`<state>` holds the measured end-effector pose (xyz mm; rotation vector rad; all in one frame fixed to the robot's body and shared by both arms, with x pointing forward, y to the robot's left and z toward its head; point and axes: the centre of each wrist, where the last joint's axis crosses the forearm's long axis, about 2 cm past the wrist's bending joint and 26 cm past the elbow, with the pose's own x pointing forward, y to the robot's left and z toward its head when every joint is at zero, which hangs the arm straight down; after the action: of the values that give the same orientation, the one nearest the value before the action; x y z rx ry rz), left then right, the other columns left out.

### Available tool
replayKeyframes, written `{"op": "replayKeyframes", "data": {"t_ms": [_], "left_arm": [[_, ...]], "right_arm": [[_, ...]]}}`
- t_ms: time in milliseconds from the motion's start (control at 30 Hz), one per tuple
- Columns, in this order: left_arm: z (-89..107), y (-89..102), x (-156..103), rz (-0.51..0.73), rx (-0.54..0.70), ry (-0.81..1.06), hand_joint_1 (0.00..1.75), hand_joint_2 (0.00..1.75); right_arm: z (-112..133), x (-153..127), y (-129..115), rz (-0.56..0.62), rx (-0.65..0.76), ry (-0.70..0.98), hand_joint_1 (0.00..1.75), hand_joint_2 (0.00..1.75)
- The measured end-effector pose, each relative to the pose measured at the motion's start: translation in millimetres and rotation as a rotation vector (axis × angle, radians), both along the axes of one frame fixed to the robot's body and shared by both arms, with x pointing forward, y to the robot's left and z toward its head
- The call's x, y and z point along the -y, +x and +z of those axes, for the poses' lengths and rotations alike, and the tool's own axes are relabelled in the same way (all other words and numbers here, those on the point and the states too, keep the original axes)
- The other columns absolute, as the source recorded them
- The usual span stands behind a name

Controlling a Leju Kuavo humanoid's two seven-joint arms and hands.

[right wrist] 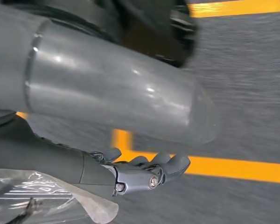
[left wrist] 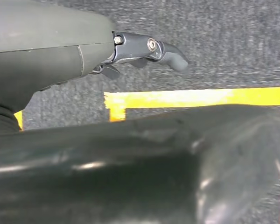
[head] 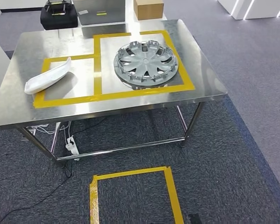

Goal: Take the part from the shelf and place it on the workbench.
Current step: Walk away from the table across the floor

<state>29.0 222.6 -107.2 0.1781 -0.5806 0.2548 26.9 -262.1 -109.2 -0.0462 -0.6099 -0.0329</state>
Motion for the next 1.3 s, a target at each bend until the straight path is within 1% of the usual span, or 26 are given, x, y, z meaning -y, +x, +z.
{"op": "replayKeyframes", "data": {"t_ms": [100, 233, 333, 733, 1067, 1167, 1300], "left_arm": [[0.2, 2.3, -1, -0.007, 0.008, 0.010, 0.00, 0.00], [0.4, 6.6, -2, -0.017, 0.018, 0.016, 0.00, 0.00], [0.2, 5.9, -3, -0.015, 0.014, 0.019, 0.00, 0.00], [0.2, 8.3, -5, -0.010, 0.018, 0.023, 0.00, 0.00], [0.9, 10.4, -1, -0.029, 0.020, 0.027, 0.00, 0.00], [1.4, 12.2, 0, -0.037, 0.021, 0.027, 0.00, 0.00], [1.8, 15.3, 1, -0.053, 0.020, 0.027, 0.00, 0.00]], "right_arm": [[-1, -7, -3, -0.044, -0.093, 0.022, 0.00, 0.00], [-1, -15, 1, -0.056, -0.136, 0.049, 0.00, 0.00], [-1, -20, 0, -0.060, -0.161, 0.064, 0.00, 0.00], [-1, -27, 0, -0.066, -0.177, 0.081, 0.00, 0.00], [-1, -27, -2, -0.061, -0.206, 0.086, 0.00, 0.00], [-1, -27, 0, -0.045, -0.217, 0.079, 0.00, 0.00], [0, -26, 6, 0.015, -0.236, 0.028, 0.00, 0.00]]}}
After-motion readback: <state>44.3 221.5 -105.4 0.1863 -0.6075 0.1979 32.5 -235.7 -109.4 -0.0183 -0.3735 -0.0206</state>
